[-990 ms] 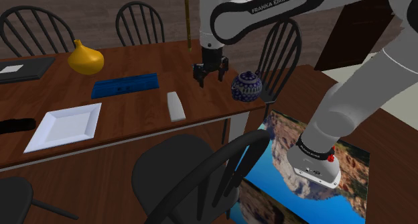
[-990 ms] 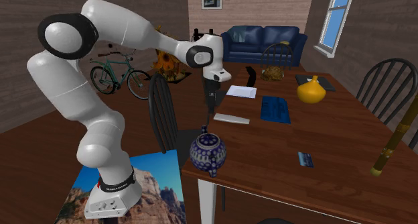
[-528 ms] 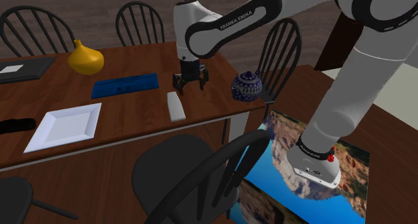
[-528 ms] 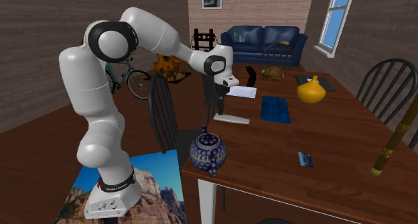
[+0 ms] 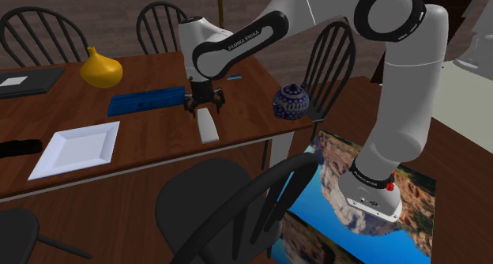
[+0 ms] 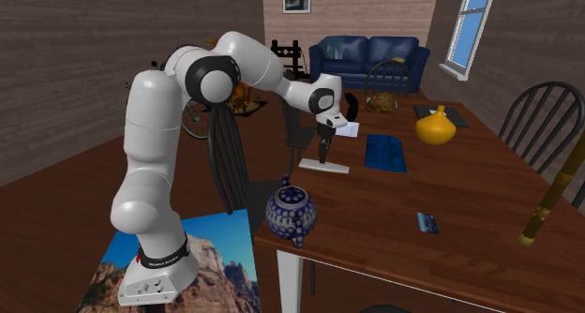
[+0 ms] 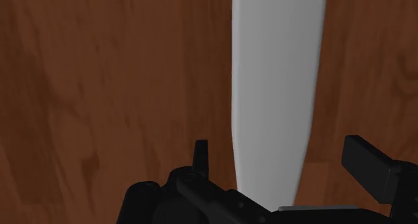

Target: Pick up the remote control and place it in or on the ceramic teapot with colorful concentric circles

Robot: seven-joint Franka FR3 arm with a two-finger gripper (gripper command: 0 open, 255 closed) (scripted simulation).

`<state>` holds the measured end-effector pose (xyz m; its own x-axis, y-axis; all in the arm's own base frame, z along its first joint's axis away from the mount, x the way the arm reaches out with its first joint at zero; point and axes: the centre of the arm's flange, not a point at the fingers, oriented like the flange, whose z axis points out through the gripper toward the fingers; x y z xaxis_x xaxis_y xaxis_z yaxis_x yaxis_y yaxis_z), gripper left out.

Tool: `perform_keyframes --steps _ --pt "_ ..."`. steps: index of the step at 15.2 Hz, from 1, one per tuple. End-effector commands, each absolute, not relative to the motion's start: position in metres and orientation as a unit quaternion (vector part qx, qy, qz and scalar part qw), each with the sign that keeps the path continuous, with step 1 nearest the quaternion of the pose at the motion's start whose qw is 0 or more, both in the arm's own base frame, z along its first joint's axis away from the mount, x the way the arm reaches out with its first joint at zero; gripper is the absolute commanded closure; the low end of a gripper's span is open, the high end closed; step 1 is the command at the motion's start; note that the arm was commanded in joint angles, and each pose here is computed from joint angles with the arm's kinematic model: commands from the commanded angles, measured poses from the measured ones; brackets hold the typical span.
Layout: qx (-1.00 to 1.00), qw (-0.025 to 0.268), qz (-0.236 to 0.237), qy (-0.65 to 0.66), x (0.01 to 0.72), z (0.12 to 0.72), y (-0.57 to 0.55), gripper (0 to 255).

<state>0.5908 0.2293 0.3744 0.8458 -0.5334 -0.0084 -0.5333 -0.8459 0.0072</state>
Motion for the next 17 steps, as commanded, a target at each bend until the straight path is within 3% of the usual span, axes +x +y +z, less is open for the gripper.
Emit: perform_keyframes --steps 1,7,15,16,17 --pt "0.959 0.003 -0.005 -0.283 0.599 0.362 0.234 0" --pt "0.959 0.003 -0.005 -0.283 0.599 0.327 0.234 0" --pt "0.959 0.003 -0.005 -0.283 0.599 0.327 0.234 0" --pt "0.959 0.003 -0.005 -0.283 0.599 0.327 0.234 255" --pt "0.959 0.003 -0.005 -0.283 0.599 0.327 0.234 255"
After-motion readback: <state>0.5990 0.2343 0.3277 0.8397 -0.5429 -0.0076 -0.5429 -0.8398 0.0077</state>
